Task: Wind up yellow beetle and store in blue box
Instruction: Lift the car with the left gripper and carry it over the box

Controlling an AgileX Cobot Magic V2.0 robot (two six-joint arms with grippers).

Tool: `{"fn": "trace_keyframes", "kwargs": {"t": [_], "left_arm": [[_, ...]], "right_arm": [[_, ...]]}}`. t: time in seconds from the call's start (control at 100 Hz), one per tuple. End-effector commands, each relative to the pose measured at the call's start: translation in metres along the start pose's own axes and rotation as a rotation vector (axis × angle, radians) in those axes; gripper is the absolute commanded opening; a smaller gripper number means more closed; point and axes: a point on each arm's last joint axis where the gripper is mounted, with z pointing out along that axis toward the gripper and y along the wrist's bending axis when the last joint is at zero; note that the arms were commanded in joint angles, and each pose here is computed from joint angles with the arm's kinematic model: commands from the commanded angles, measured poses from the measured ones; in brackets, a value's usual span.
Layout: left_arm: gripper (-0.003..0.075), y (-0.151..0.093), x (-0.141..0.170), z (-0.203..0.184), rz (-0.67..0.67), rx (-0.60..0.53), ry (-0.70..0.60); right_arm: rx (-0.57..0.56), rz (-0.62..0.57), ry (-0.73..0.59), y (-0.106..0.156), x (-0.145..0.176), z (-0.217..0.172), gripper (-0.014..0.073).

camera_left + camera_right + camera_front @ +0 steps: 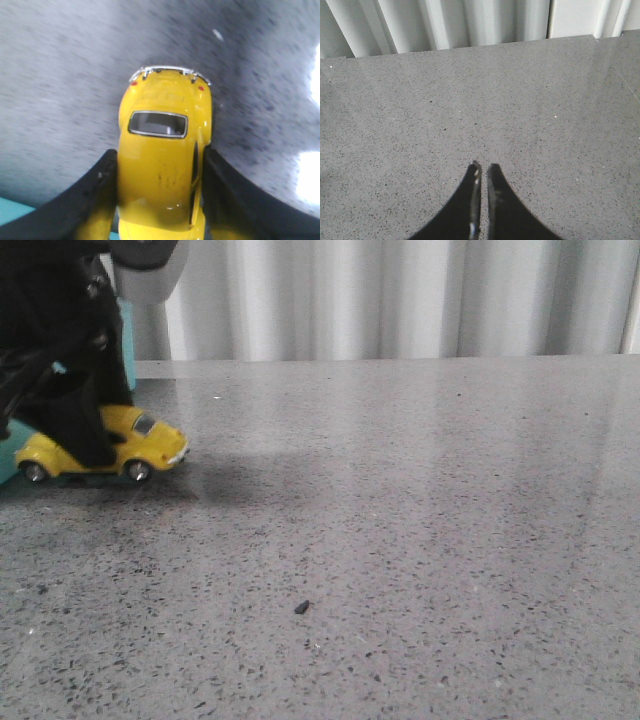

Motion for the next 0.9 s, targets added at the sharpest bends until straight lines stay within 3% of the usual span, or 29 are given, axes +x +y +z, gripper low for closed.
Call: {"fn": "trace_keyframes", "kwargs": {"t": [0.0,0.33,0.49,0.72,0.89], "left_arm": [[0.0146,0.017,-0.013,-0.029,-0.023,-0.108,-0.100],[0.0146,0.049,-0.034,-0.079,-0.068,-0.245,-0.243],[0.0146,0.063,-0.033,-0.114,-0.183,-0.287,-0.241],[0.0146,0.073,-0.005,-0.156,-0.306,-0.414,-0.152],[0.0146,0.075,0.029,-0.172,-0.428,-0.430,-0.091]], "right_arm": [[0.008,-0.009,-0.098,0.000,-0.013,-0.003,-0.0041],[0.027,-0.026,-0.100,-0.002,-0.013,-0.003,-0.0041],[0.027,-0.026,-0.100,-0.002,-0.013,-0.003,-0.0041],[0.027,-0.026,-0.100,-0.002,-0.013,-0.003,-0.0041],[0.027,-0.026,-0.100,-0.002,-0.013,-0.003,-0.0041]]}}
